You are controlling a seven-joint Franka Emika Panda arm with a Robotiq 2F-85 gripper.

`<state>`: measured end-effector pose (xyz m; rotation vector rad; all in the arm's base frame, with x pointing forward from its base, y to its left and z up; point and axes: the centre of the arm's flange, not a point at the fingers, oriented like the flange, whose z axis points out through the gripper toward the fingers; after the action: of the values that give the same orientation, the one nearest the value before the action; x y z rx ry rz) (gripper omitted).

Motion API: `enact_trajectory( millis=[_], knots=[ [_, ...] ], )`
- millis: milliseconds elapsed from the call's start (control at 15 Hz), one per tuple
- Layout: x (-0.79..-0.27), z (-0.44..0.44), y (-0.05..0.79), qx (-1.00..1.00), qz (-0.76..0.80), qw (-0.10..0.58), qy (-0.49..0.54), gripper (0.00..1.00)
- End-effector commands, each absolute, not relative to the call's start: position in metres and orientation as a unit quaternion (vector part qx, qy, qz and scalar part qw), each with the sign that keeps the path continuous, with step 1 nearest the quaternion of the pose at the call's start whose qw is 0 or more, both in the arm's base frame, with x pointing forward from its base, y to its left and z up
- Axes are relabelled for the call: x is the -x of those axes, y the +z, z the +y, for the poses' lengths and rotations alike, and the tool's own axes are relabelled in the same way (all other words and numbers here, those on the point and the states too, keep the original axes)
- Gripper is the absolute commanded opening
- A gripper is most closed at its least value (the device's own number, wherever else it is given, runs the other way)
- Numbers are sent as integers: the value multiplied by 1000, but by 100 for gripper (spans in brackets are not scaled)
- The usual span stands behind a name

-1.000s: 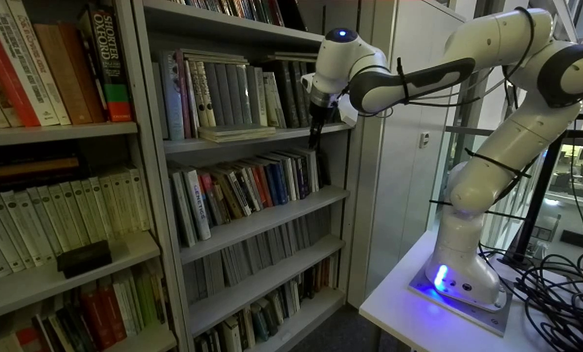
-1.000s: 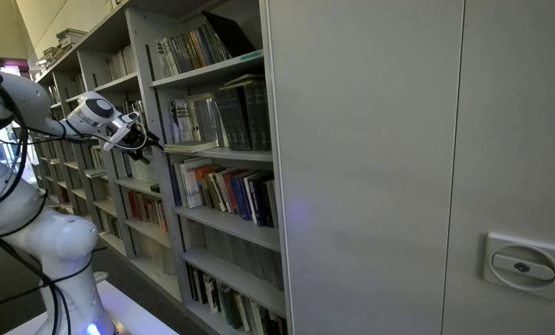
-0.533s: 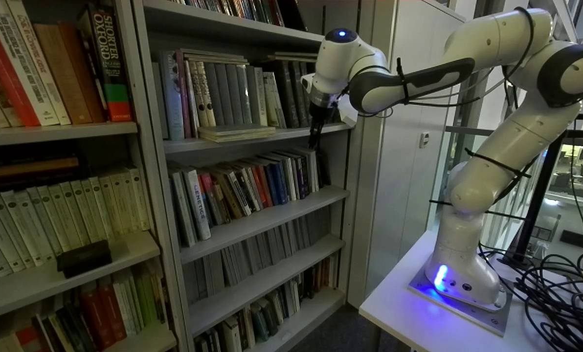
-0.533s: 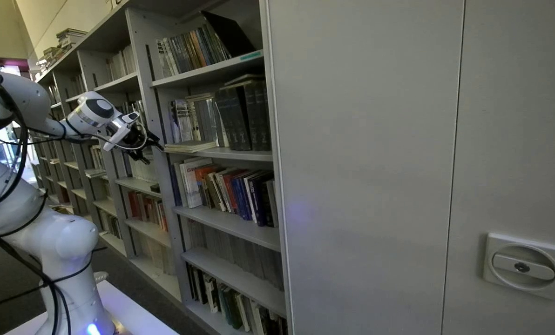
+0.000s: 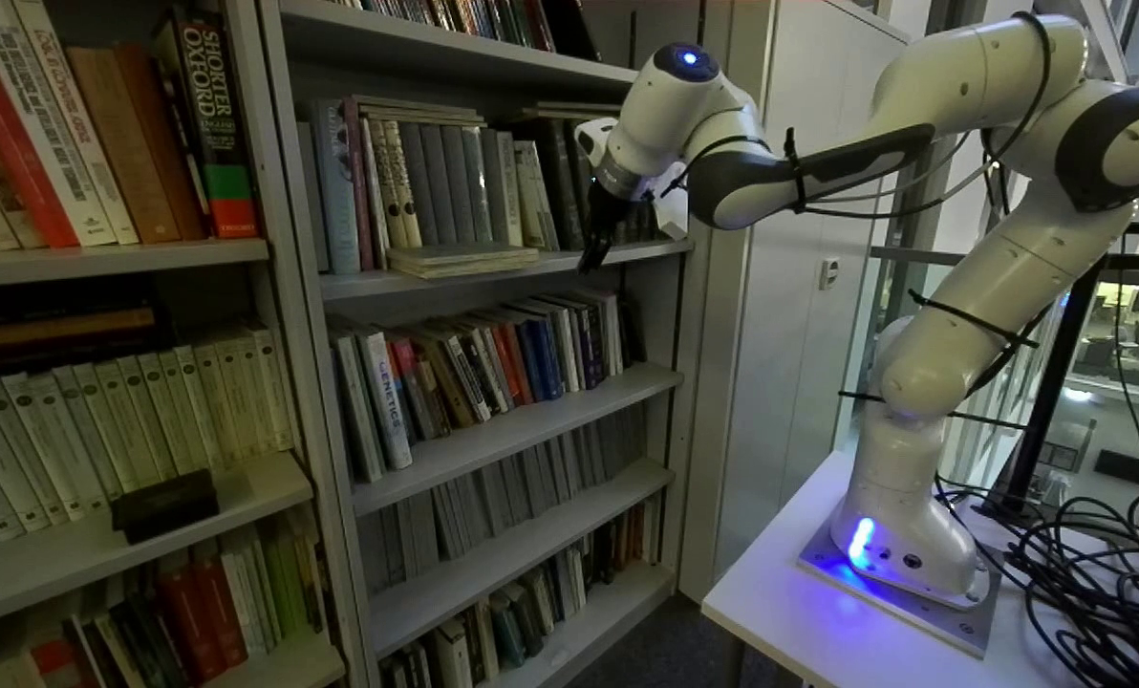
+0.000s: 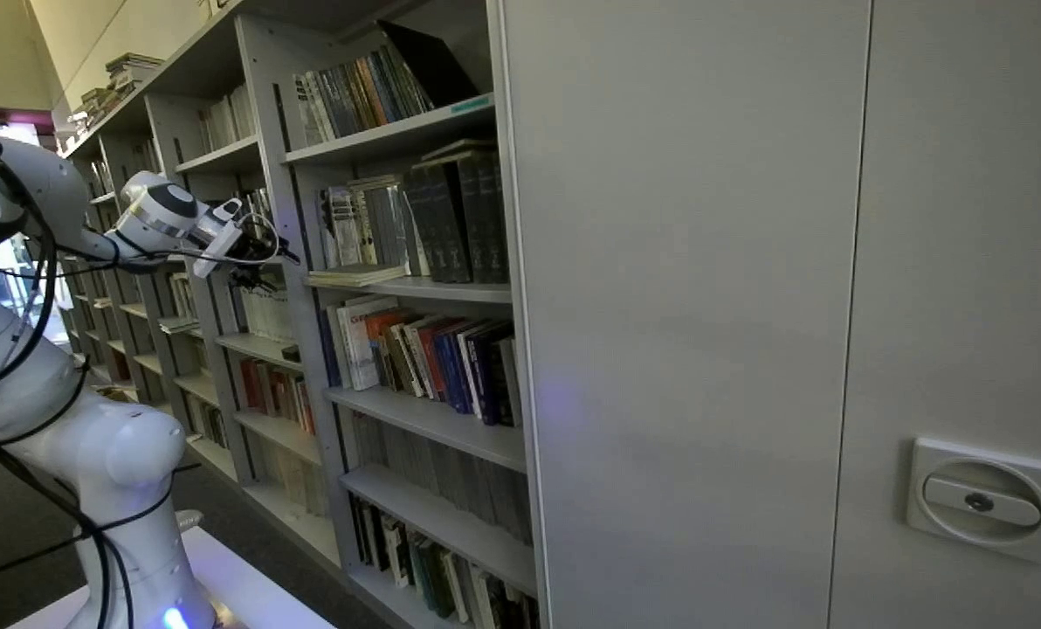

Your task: Pick up the book and arrange it on the shelf with the other books

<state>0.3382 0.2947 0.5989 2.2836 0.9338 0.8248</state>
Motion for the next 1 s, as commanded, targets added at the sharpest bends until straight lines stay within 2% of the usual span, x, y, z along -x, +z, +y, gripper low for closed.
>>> enact_trajectory(
  millis=[0, 467, 533, 933],
  knots=[
    [-345, 299, 622, -790, 406, 308, 342, 100],
    [-371, 294, 647, -669, 503, 392, 381, 100],
    [-356, 296, 639, -704, 479, 378, 364, 100],
    [-363, 296, 637, -686, 494, 384, 370, 100]
  ],
)
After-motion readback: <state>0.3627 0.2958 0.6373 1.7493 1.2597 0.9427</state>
